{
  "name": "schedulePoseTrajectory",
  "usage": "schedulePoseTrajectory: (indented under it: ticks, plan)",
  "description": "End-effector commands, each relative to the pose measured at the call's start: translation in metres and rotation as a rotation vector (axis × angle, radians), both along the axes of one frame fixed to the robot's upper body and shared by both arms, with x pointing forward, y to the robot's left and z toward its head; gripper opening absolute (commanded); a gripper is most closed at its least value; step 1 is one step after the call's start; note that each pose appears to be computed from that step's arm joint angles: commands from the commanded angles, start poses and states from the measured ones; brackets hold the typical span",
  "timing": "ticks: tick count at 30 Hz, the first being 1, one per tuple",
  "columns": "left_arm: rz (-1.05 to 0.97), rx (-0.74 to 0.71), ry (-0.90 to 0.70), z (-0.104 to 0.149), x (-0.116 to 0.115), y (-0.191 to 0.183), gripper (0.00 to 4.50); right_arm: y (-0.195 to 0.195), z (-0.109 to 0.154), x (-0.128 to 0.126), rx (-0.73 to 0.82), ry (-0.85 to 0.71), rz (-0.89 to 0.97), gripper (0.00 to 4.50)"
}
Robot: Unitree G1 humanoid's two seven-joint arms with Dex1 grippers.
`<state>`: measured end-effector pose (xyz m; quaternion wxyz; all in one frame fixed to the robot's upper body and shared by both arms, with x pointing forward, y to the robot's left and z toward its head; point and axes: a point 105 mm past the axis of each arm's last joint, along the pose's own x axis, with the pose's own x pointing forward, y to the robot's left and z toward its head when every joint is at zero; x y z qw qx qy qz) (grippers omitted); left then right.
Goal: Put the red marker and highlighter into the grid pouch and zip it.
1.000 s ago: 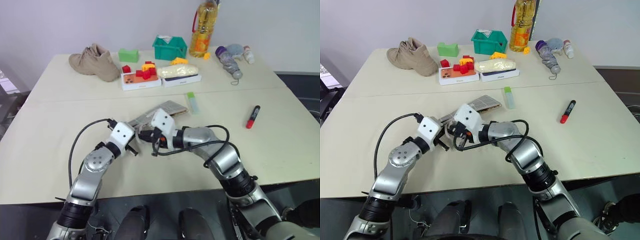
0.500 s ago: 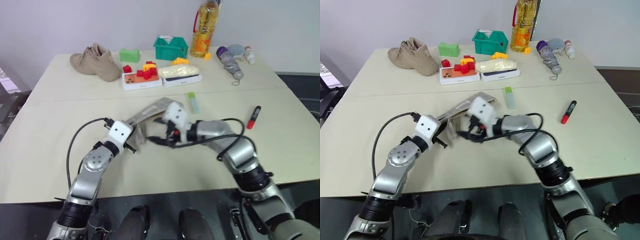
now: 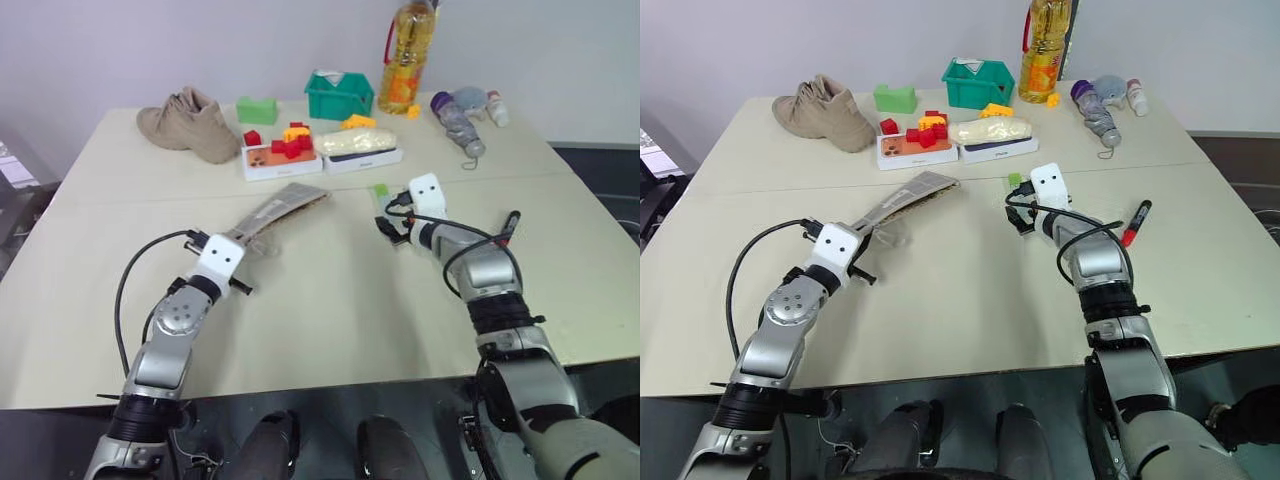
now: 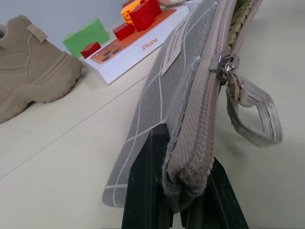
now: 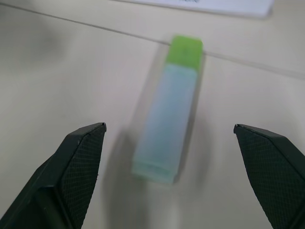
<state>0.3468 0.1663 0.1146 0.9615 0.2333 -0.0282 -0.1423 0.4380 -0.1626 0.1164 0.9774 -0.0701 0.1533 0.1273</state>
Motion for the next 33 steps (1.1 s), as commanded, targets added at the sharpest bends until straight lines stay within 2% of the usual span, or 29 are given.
schedulePoseTrajectory:
  ticks: [1,3,7,12,17,22,26,33]
  plan:
    - [-0.019,-0.003,-0.043,0.009,0.0,-0.008,0.0,0.001,0.01,0.009,0.077,-0.037,-0.031,3.89]
    - [-0.016,-0.005,-0.042,0.009,0.0,-0.008,0.0,0.002,0.01,0.01,0.092,-0.039,-0.03,3.03]
    - [-0.001,-0.017,-0.038,0.009,0.0,-0.005,0.0,0.003,0.016,0.009,0.061,-0.075,-0.006,0.9]
    - [0.011,-0.066,-0.041,0.012,0.001,-0.003,0.0,0.014,0.041,-0.005,-0.031,-0.168,0.147,0.88]
    - [0.007,-0.108,-0.049,0.017,0.002,-0.003,0.0,0.03,0.07,-0.046,-0.03,-0.236,0.406,0.88]
    - [-0.029,-0.111,-0.054,0.019,0.003,-0.009,0.0,0.044,0.075,-0.078,-0.042,-0.209,0.545,0.88]
    - [-0.047,-0.107,-0.052,0.019,0.004,-0.013,0.0,0.057,0.073,-0.085,-0.028,-0.189,0.58,0.88]
    - [-0.069,-0.102,-0.054,0.019,0.002,-0.018,0.0,0.069,0.067,-0.082,-0.012,-0.16,0.584,0.88]
